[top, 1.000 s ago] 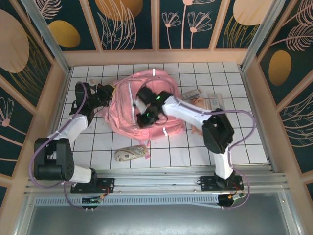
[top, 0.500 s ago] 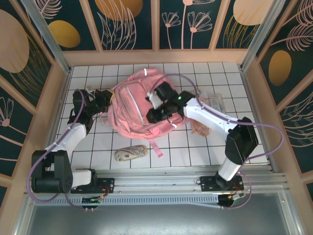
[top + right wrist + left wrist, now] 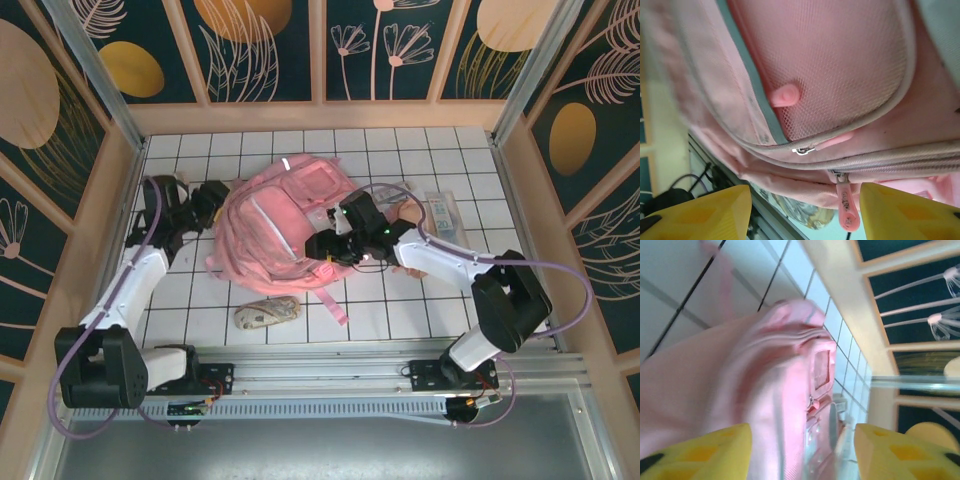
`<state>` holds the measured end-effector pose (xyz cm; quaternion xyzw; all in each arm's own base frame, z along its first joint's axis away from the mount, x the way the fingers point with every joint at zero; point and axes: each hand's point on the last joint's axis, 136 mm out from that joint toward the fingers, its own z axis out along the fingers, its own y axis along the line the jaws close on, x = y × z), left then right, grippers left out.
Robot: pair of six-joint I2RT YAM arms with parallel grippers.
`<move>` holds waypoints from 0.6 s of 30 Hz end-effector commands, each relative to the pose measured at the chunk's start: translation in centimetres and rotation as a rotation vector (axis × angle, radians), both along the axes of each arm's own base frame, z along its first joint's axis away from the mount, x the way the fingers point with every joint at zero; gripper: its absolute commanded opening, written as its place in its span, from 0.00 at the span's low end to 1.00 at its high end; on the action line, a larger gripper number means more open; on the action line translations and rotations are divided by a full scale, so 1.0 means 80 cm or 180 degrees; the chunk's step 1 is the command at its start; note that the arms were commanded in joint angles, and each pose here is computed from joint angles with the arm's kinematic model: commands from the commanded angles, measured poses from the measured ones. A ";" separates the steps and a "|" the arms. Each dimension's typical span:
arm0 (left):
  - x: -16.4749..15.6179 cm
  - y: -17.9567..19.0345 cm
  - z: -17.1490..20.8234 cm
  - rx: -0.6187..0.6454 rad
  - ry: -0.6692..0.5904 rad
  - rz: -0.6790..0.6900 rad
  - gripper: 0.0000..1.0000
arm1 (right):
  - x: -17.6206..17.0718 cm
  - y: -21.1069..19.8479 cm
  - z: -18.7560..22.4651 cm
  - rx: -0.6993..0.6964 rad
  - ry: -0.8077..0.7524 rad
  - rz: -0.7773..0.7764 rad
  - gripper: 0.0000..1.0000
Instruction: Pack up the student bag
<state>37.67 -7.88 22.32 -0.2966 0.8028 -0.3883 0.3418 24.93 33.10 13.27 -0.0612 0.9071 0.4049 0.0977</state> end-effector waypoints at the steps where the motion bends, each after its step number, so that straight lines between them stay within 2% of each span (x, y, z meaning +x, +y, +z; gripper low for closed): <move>1: -0.031 0.015 -0.001 0.0813 0.0078 -0.0216 0.63 | 0.014 0.001 -0.018 -0.0001 0.0376 -0.0303 0.59; 4: -0.052 0.003 -0.002 0.1005 0.0092 -0.0418 0.64 | 0.025 -0.009 -0.024 -0.0144 0.0429 -0.0451 0.58; 9: -0.094 -0.038 -0.013 0.1074 0.0113 -0.0910 0.72 | 0.032 -0.031 -0.033 -0.0380 0.0627 -0.0694 0.58; 11: -0.111 -0.057 -0.025 0.1016 0.0150 -0.1129 0.81 | 0.036 -0.035 -0.047 -0.0496 0.0783 -0.0755 0.59; 12: -0.118 -0.063 -0.030 0.0987 0.0172 -0.1199 0.97 | 0.036 -0.035 -0.054 -0.0563 0.0885 -0.0762 0.60; 18: -0.129 -0.081 -0.017 0.0687 -0.0029 -0.1279 0.99 | 0.045 -0.042 -0.070 -0.0705 0.0995 -0.0945 0.61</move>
